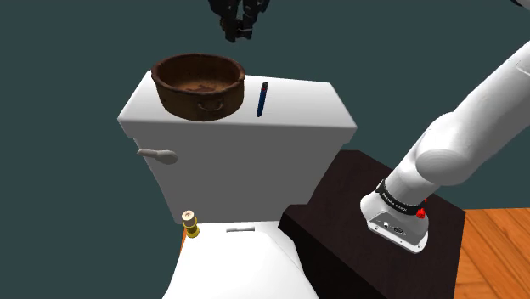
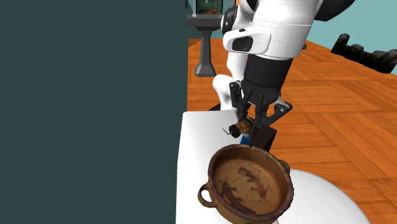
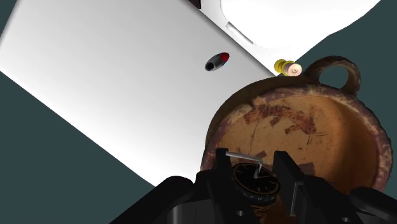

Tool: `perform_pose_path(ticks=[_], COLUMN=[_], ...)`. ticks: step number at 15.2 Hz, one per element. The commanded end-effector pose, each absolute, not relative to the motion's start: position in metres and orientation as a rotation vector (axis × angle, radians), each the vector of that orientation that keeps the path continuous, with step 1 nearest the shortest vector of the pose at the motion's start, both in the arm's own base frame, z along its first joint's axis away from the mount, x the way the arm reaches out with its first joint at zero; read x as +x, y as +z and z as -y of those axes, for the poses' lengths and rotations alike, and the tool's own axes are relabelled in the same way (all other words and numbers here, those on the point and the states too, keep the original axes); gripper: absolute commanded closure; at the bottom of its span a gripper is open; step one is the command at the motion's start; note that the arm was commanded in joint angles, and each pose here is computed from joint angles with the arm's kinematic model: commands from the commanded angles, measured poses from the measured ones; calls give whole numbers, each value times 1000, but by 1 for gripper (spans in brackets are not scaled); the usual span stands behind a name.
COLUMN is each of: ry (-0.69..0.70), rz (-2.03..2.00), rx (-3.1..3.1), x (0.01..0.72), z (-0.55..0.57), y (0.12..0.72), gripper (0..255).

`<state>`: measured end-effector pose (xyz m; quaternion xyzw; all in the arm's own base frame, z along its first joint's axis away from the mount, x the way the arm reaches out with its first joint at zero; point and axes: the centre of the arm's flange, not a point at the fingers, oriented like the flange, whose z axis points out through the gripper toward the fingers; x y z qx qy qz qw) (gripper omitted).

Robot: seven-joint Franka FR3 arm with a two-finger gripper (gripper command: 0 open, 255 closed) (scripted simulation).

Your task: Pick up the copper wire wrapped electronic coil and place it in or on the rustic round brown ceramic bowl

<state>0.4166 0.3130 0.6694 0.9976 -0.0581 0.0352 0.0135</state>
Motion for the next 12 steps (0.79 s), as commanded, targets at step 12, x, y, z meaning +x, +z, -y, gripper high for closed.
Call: perform_pose_path(ticks=[12], ry=[110], rz=[186], rx=[3109], x=[454], z=[-373], y=[628], gripper=[255])
